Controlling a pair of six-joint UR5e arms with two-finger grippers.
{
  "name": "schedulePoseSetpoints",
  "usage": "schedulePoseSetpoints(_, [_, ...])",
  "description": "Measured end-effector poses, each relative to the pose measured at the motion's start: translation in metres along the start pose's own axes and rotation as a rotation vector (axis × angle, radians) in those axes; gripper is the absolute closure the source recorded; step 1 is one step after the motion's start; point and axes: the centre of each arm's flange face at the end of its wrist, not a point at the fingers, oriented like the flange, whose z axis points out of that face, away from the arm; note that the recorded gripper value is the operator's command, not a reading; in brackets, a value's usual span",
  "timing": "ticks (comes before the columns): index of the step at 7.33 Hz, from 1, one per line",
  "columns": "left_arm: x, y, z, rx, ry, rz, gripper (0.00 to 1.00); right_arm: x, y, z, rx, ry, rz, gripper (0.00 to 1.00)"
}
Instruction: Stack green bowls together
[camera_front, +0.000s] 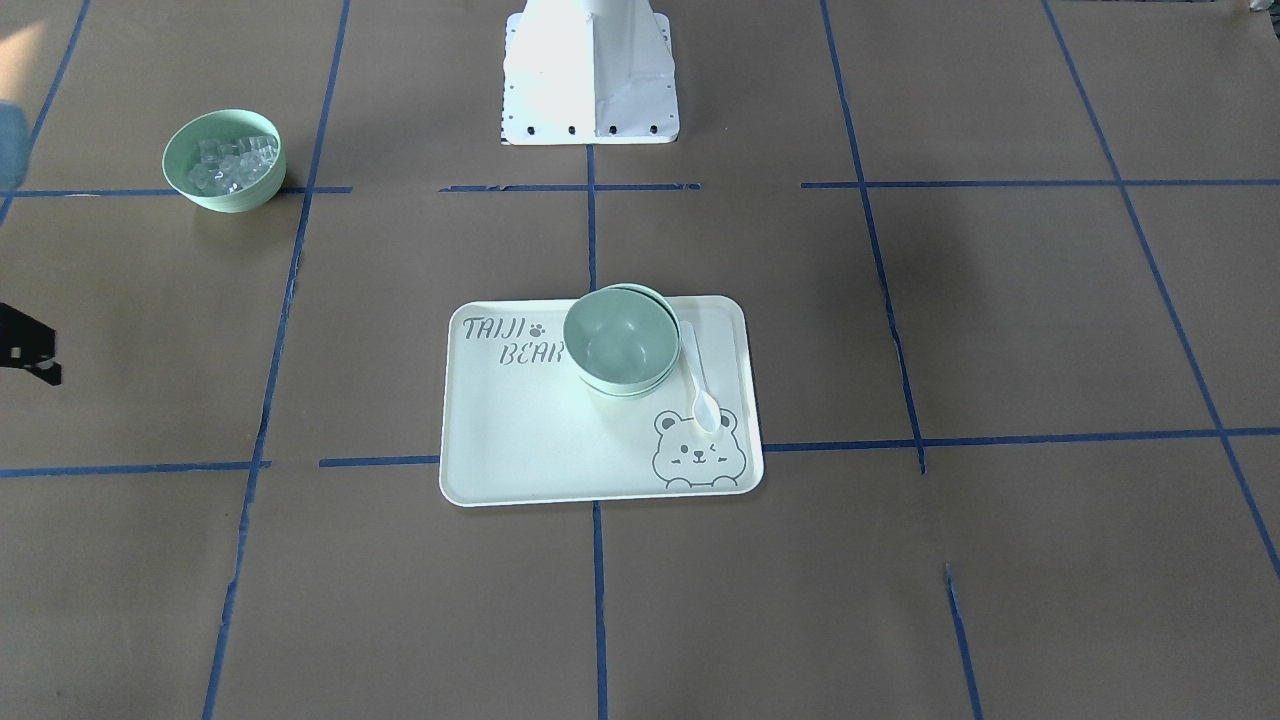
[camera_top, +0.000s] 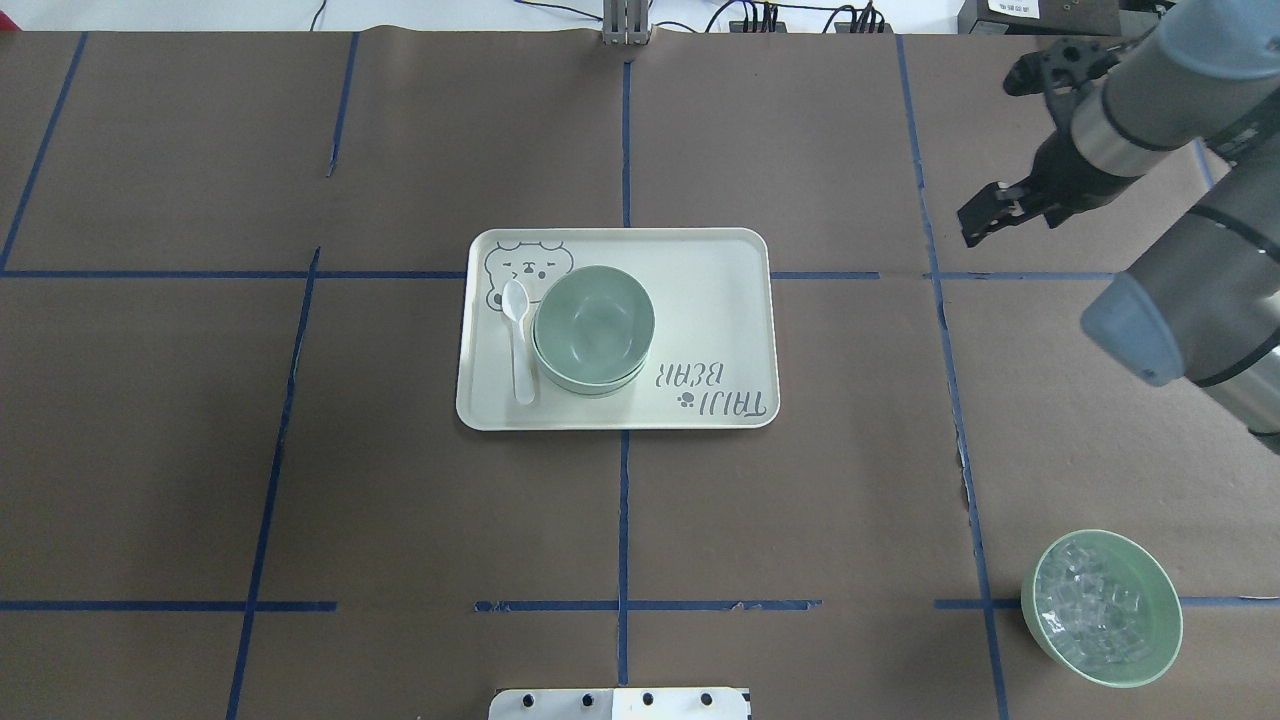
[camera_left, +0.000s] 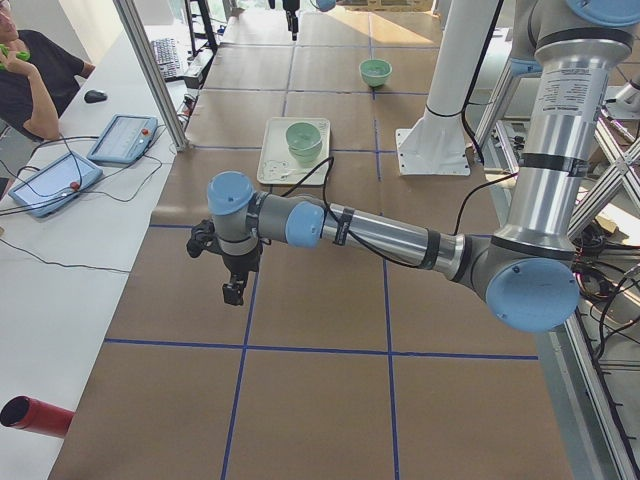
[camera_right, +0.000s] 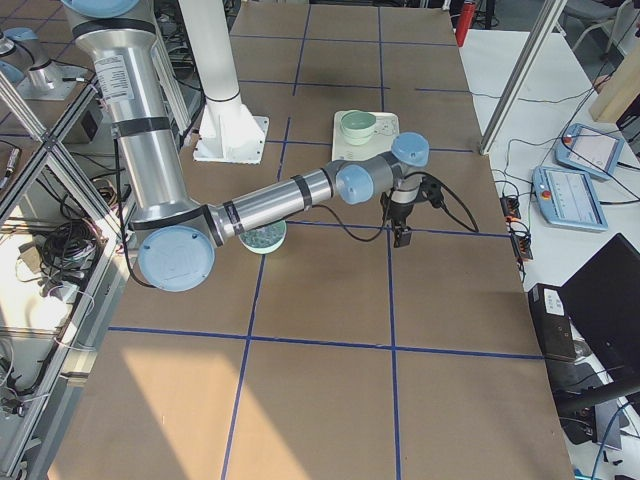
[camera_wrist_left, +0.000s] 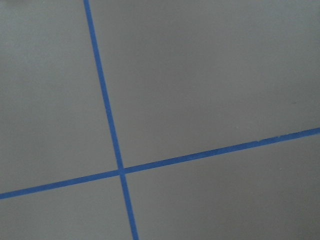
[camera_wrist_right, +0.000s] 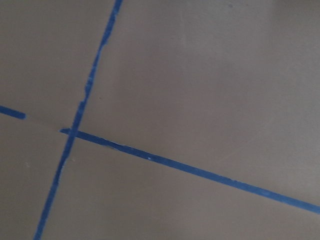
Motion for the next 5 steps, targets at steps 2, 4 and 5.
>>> schedulePoseSetpoints(2, [-0.035,0.024,0.011,-0.025,0.017,-0.003,0.00,0.128,0.056,-0.009,-0.005,-0.025,-0.003,0.00])
schedulePoseSetpoints(4, [-0.047,0.045,0.023,-0.048,0.027,-0.027,0.00,0.191,0.118,-0.010,-0.003,-0.032,0.066,0.00])
schedulePoseSetpoints(5, [-0.053,0.058,0.030,-0.062,0.040,-0.047,0.00,0.200,0.133,-0.008,-0.006,-0.033,0.092,0.00])
